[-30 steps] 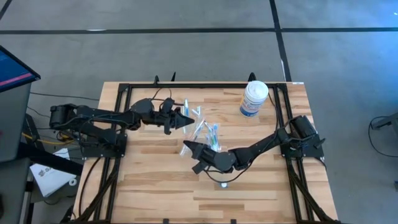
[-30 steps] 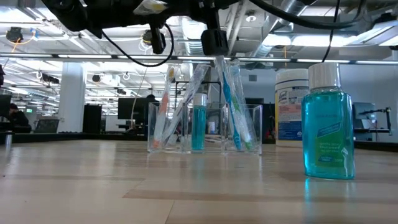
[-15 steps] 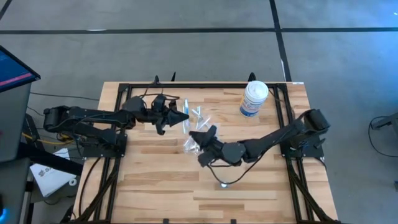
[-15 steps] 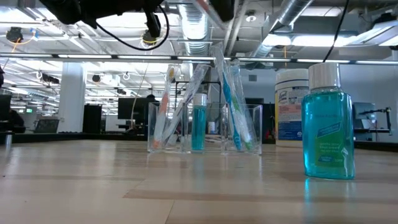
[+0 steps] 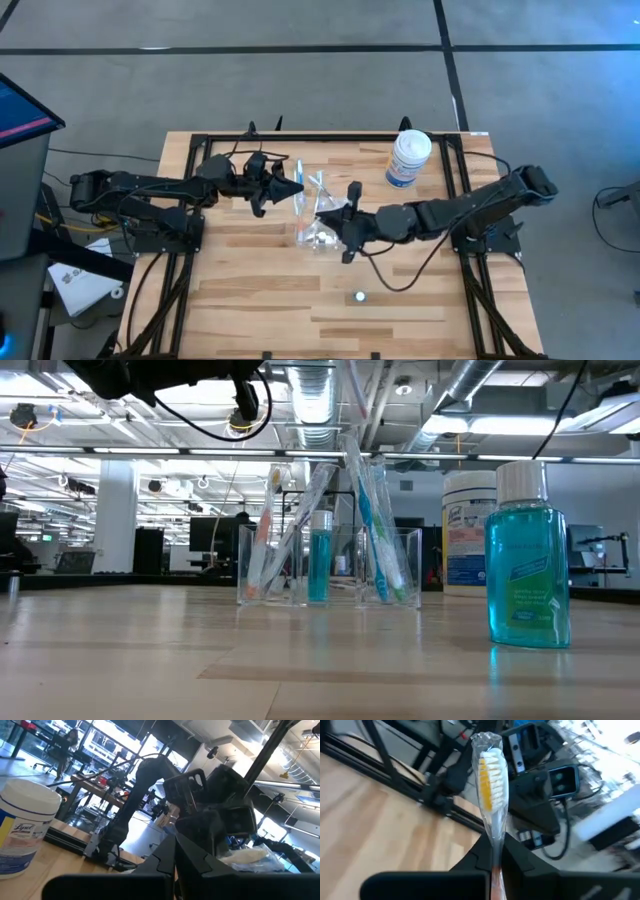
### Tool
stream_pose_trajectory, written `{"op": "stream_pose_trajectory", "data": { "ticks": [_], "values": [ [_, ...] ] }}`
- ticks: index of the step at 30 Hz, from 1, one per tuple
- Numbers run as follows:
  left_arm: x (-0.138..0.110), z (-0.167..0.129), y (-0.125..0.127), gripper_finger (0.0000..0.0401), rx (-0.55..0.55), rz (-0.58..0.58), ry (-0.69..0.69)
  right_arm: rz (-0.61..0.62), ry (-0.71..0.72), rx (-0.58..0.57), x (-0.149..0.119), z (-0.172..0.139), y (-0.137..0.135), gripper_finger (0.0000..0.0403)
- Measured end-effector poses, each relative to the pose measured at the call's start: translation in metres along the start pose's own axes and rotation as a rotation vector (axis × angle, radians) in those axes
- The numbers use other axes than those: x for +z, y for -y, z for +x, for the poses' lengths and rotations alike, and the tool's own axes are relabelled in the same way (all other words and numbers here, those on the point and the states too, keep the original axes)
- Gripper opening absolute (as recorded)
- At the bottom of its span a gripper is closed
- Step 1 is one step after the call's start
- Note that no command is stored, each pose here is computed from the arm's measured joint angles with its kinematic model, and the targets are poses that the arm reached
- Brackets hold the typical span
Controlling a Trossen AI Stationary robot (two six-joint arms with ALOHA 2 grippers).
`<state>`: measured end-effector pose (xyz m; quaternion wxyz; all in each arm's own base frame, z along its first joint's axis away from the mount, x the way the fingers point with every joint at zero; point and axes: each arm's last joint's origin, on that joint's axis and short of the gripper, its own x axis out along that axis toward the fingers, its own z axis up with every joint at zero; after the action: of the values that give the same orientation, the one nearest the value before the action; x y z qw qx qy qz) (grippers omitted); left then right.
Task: Pick & Place toothbrushing station
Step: Put the orange toothbrush into the transparent organizer
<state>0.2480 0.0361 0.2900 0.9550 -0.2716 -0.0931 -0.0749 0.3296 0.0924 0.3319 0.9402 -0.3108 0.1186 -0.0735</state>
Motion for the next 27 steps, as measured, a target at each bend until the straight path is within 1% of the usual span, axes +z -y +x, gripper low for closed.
{"op": "stream_pose_trajectory", "data": {
  "ticks": [3, 6, 8, 10, 13, 16, 22, 25, 27],
  "values": [
    [0.0, 0.0, 0.0, 0.0, 0.0, 0.028, -0.001, 0.064, 0.03, 0.043, 0.003, -0.007, 0.004, 0.0007],
    [0.0, 0.0, 0.0, 0.0, -0.001, 0.031, -0.003, 0.108, 0.04, 0.043, 0.006, -0.015, 0.011, 0.0007],
    [-0.001, 0.0, 0.0, 0.0, -0.017, 0.031, -0.014, 0.142, 0.034, 0.06, 0.006, -0.02, 0.014, 0.0007],
    [-0.001, 0.0, 0.001, 0.0, -0.029, 0.031, -0.023, 0.187, 0.057, 0.09, 0.002, -0.026, 0.015, 0.0006],
    [-0.001, 0.0, 0.001, 0.0, -0.04, 0.031, -0.032, 0.237, 0.082, 0.098, -0.008, -0.035, 0.018, 0.0007],
    [-0.001, 0.0, 0.001, 0.0, -0.04, 0.043, -0.032, 0.285, 0.116, 0.076, -0.023, -0.046, 0.019, 0.0006],
    [-0.001, 0.0, 0.001, 0.0, -0.041, 0.146, -0.029, 0.404, 0.226, 0.029, -0.046, -0.067, 0.019, 0.0007],
    [-0.001, 0.0, 0.001, 0.0, -0.042, 0.199, -0.028, 0.474, 0.26, 0.021, -0.058, -0.071, 0.016, 0.0007],
    [-0.001, 0.0, 0.001, 0.0, -0.042, 0.221, -0.028, 0.498, 0.278, 0.019, -0.064, -0.071, 0.012, 0.0006]
  ]
}}
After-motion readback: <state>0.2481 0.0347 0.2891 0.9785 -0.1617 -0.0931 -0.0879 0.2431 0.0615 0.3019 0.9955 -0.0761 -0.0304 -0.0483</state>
